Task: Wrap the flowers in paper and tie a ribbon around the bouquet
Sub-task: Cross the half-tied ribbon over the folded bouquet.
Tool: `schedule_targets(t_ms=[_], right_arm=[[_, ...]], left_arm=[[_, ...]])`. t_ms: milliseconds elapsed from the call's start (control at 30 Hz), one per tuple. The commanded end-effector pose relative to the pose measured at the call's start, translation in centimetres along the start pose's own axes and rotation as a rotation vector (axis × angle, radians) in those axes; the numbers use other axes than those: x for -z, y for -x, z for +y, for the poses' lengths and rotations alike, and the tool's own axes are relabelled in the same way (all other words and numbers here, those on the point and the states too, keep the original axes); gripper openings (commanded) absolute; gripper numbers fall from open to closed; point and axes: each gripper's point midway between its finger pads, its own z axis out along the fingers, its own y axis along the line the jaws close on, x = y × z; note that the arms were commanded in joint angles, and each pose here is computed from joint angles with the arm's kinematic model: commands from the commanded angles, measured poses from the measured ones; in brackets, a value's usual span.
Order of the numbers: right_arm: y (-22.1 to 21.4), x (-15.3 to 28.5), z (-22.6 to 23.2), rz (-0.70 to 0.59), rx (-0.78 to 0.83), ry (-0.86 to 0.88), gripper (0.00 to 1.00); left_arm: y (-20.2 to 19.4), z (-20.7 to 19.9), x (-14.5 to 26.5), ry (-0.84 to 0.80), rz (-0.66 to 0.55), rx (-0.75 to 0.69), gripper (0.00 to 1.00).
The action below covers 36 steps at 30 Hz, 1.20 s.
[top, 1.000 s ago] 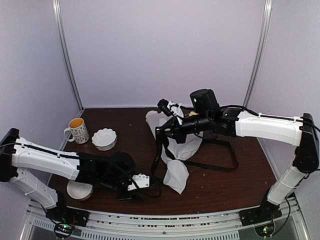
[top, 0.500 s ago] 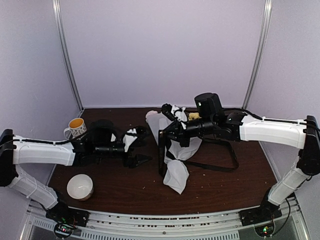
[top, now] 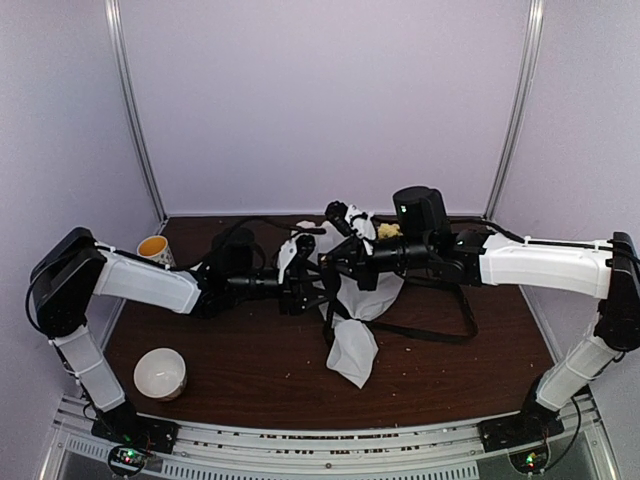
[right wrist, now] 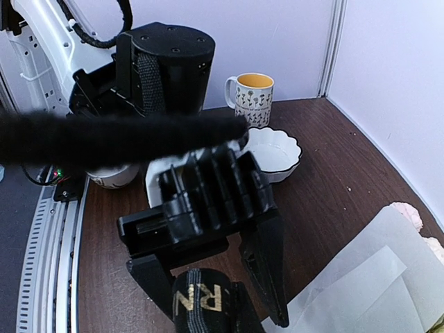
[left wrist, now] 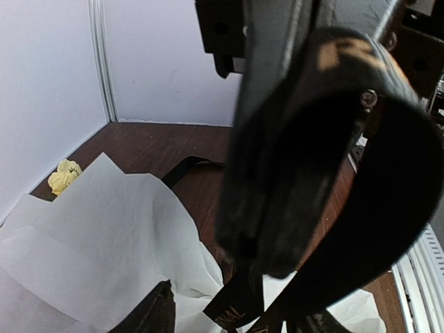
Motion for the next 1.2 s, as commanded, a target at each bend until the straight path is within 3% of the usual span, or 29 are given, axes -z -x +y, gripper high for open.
schedule_targets(t_ms=[0, 233, 333, 367, 400, 500, 600, 667, 800, 900, 1000, 1100, 1167], right_arm=[[1.7, 0.8, 0.1, -0.052, 0.014, -0.019, 0.0], [1.5, 0.8, 0.3, -0.051, 0.008, -0.008, 0.0], [1.3, 0.9, 0.3, -0.049, 0.004, -0.014, 0.0], [1.3, 1.0, 0.2, -0.048, 0.002, -0.023, 0.0], [1.2, 1.2, 0.0, -0.043, -0.002, -0.039, 0.07], [0.1, 2.5, -2.3, 0.026, -0.027, -0.195, 0.42], [-2.3, 6.7, -7.4, 0.112, -0.105, -0.535, 0.66], [-5.0, 10.9, -11.1, 0.175, -0.195, -0.76, 0.76], [-13.7, 20.9, -17.2, 0.355, -0.502, -1.11, 0.77], [-21.4, 25.7, -18.4, 0.583, -0.679, -1.208, 0.74], [-26.9, 25.9, -17.7, 0.709, -0.877, -1.075, 0.7], [-30.5, 25.2, -17.2, 0.777, -1.048, -0.94, 0.77], [-32.1, 24.5, -16.9, 0.839, -1.085, -0.885, 0.77]], left_arm=[[3.3, -0.2, -0.6, -0.051, -0.103, -0.058, 0.53], [3.2, -0.4, -1.1, -0.083, -0.126, -0.045, 0.27], [2.8, -0.3, -1.2, -0.079, -0.115, -0.037, 0.0], [2.9, -0.3, -1.2, -0.075, -0.117, -0.037, 0.0], [2.8, -0.4, -1.2, -0.076, -0.119, -0.037, 0.0], [2.3, 0.0, -1.3, -0.009, -0.082, -0.07, 0.0], [1.5, 0.7, -1.6, 0.128, 0.025, -0.179, 0.0], [1.1, 0.6, -1.6, 0.16, 0.078, -0.231, 0.0], [0.6, 0.8, -1.5, 0.195, 0.139, -0.282, 0.0], [0.3, 0.3, -1.7, 0.198, 0.189, -0.33, 0.0], [0.1, 0.0, -2.1, 0.198, 0.234, -0.358, 0.0], [-0.1, -0.1, -2.2, 0.199, 0.254, -0.363, 0.0], [-0.3, -0.2, -2.1, 0.198, 0.262, -0.358, 0.0]])
